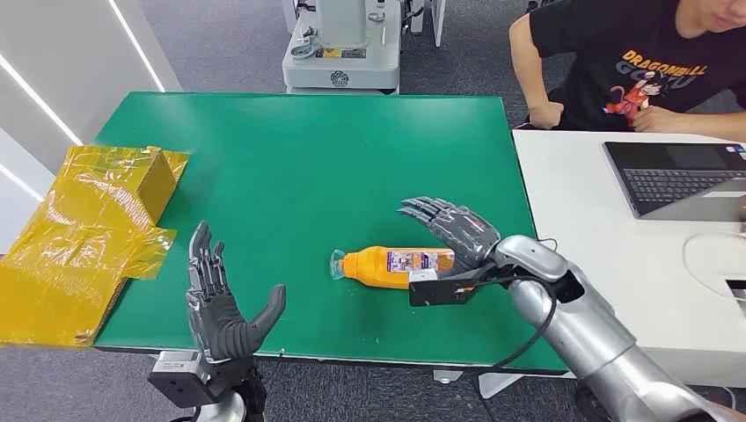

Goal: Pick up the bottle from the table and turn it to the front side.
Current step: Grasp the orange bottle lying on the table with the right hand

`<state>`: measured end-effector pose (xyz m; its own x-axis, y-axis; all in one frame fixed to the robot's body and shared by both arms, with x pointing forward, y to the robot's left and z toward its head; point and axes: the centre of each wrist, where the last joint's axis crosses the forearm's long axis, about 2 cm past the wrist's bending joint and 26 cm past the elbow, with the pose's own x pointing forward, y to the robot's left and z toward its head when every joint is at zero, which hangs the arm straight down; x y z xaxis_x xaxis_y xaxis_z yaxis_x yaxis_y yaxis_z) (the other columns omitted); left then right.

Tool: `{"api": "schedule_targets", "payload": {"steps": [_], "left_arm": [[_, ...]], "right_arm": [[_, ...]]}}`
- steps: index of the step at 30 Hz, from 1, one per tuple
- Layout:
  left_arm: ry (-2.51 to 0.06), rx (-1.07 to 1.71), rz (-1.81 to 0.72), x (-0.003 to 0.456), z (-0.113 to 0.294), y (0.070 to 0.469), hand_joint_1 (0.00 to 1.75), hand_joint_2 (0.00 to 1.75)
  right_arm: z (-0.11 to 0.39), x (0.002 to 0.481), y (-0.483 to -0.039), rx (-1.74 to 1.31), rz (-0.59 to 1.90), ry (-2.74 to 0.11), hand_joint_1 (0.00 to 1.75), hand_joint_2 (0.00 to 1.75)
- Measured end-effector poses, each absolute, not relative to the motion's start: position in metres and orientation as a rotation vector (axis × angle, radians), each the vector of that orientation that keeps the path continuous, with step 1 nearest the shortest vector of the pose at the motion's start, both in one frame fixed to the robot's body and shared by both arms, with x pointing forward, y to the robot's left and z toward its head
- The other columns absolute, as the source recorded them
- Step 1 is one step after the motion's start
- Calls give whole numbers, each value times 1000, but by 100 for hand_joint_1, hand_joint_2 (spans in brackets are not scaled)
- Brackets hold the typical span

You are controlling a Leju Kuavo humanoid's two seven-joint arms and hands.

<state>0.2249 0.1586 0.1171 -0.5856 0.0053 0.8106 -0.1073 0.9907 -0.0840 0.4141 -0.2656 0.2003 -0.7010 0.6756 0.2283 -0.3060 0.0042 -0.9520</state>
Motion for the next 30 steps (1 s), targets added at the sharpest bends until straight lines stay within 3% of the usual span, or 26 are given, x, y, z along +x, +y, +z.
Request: {"api": "schedule_targets", "payload": {"steps": [7, 19, 26, 27, 30], "left_arm": [[-2194, 44, 152, 224, 118, 157, 0, 175], [-2204, 19, 132, 223, 119, 154, 0, 175], [-2207, 34, 132, 222, 119, 154, 0, 175], [-2206, 35, 132, 222, 119, 155, 0, 175], [-2206, 39, 132, 221, 119, 155, 0, 175]], "right_arm": [[210, 439, -277, -306, 1842, -1382, 0, 175], [139, 419, -302, -307, 1775, -1197, 0, 175], [124, 413, -305, -322, 1762, -1164, 0, 175], [123, 412, -305, -326, 1758, -1168, 9, 175], [119, 411, -303, -351, 1745, -1193, 139, 175]]}}
